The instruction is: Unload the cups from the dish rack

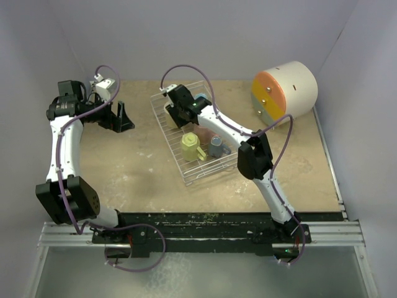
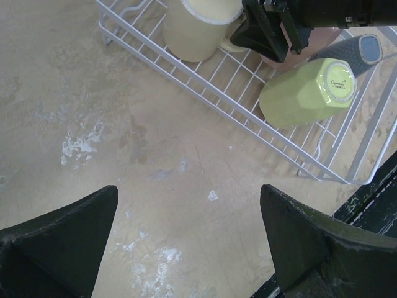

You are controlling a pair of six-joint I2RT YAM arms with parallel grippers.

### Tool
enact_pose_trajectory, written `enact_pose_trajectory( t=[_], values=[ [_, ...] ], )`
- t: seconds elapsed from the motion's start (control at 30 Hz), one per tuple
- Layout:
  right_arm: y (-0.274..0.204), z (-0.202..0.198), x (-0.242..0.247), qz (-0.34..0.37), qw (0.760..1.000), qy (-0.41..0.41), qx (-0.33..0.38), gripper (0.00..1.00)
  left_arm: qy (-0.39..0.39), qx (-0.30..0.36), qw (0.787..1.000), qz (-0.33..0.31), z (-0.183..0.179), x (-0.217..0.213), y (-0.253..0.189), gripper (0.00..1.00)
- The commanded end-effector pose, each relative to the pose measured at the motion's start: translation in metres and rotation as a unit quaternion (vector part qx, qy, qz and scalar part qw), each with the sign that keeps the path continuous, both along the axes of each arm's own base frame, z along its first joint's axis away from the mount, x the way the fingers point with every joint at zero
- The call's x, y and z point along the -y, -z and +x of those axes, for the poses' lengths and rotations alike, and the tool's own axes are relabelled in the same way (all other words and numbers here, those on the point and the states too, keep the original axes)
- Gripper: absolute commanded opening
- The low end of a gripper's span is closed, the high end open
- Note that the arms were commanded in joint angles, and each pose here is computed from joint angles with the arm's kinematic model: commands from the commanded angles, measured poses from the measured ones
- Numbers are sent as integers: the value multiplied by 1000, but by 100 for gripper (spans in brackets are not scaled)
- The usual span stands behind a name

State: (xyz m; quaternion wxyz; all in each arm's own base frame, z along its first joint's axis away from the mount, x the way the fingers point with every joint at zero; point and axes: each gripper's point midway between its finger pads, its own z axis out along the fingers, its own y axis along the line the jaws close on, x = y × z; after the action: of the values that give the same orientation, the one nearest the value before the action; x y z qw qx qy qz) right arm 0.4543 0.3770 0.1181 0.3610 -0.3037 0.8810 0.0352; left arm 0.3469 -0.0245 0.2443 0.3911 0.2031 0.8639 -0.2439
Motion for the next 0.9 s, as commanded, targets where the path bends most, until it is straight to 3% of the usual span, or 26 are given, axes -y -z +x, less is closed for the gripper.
enact_pose_trajectory(
  t=[0.0,0.17,0.43,0.63,0.87],
  values=[
    [-26,21,-1,3,998,6,60,46,19,21,1000,-14,-4,6,-13,100],
    [-29,28,-6,16,997,5,78,35,22,26,999,-9,-7,6,-15,100],
    [-35,25,-17,55,995,-8,83,0,23,27,999,-8,-10,6,-17,99],
    [-50,18,-21,112,990,10,86,0,24,29,999,-9,-12,7,-20,99],
    [-120,7,-14,221,964,41,140,0,26,25,999,-15,-15,9,-17,99]
  ],
)
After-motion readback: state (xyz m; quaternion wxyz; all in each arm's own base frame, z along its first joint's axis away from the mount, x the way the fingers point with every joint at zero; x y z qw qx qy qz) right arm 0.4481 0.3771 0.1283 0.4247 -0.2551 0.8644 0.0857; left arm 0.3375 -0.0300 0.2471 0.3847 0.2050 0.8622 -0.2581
